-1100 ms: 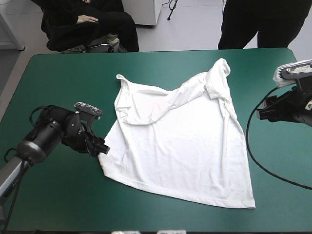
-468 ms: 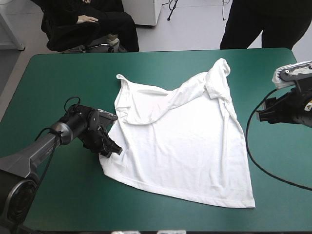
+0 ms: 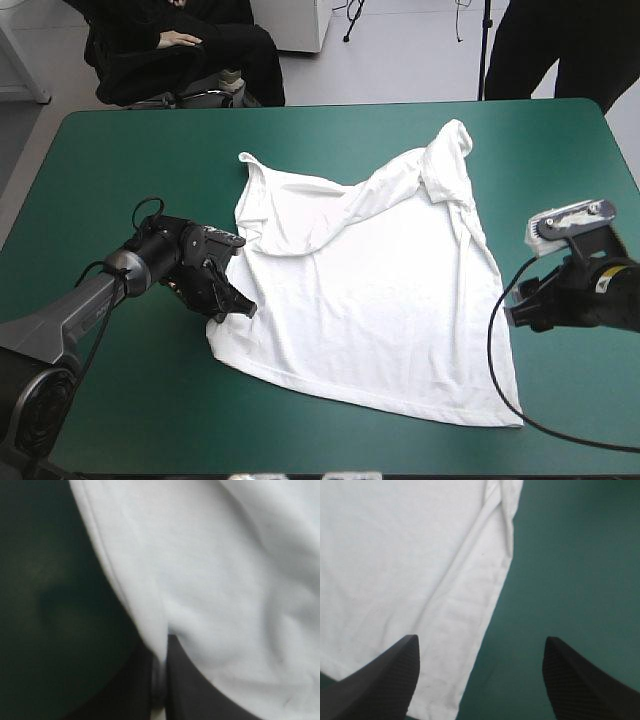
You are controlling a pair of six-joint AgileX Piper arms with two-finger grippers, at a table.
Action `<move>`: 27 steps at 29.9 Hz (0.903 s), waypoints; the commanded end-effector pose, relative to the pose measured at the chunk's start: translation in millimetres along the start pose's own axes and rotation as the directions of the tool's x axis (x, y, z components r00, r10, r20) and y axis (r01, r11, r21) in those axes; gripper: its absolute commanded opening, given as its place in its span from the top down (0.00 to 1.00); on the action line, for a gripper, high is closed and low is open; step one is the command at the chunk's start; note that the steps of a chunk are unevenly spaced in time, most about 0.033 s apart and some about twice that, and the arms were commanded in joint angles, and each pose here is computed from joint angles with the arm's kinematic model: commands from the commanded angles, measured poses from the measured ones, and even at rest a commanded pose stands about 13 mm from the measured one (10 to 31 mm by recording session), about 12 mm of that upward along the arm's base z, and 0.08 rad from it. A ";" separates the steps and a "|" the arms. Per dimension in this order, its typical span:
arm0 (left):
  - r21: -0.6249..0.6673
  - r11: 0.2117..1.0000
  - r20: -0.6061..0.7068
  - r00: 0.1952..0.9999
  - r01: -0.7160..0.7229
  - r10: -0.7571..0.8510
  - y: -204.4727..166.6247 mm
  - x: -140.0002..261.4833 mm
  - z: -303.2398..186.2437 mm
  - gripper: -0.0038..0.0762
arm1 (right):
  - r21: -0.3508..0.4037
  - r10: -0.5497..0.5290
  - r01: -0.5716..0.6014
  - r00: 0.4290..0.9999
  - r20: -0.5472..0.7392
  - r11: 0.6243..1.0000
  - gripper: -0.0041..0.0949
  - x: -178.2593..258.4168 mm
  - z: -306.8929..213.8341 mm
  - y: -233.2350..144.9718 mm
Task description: Fold the cloth
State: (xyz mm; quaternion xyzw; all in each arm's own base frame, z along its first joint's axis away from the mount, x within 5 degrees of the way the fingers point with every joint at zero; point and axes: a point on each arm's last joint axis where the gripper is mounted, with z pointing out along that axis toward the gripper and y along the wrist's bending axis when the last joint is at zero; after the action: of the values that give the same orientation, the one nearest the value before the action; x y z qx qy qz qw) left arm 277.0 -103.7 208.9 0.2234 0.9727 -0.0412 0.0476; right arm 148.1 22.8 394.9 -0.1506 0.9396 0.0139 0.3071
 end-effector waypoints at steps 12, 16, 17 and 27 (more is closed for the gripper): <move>-0.026 1.000 0.068 0.998 -0.013 0.014 0.9 -5.6 -8.1 0.97 | -0.056 0.016 -0.035 0.951 -0.308 0.998 0.35 74.5 70.8 15.7; -0.027 1.000 0.070 0.997 -0.013 0.015 1.0 -5.7 -8.1 0.97 | -0.070 0.027 -0.053 0.944 -0.329 0.996 0.35 92.8 93.0 19.4; -0.027 1.000 0.070 0.997 -0.013 0.015 1.0 -5.7 -8.1 0.97 | -0.074 0.031 -0.058 0.944 -0.330 0.996 0.35 96.0 97.6 20.2; -0.026 1.000 0.071 0.997 -0.010 0.012 0.8 -5.8 -8.1 0.97 | -0.094 0.043 -0.096 0.891 -0.452 0.991 0.36 106.3 146.4 22.6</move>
State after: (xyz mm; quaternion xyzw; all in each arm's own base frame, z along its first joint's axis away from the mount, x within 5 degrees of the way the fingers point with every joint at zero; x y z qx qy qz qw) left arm 277.3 -103.6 209.3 0.2243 0.9725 -0.0399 0.0478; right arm 133.6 29.7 214.4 -0.1297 0.9887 0.0384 0.0648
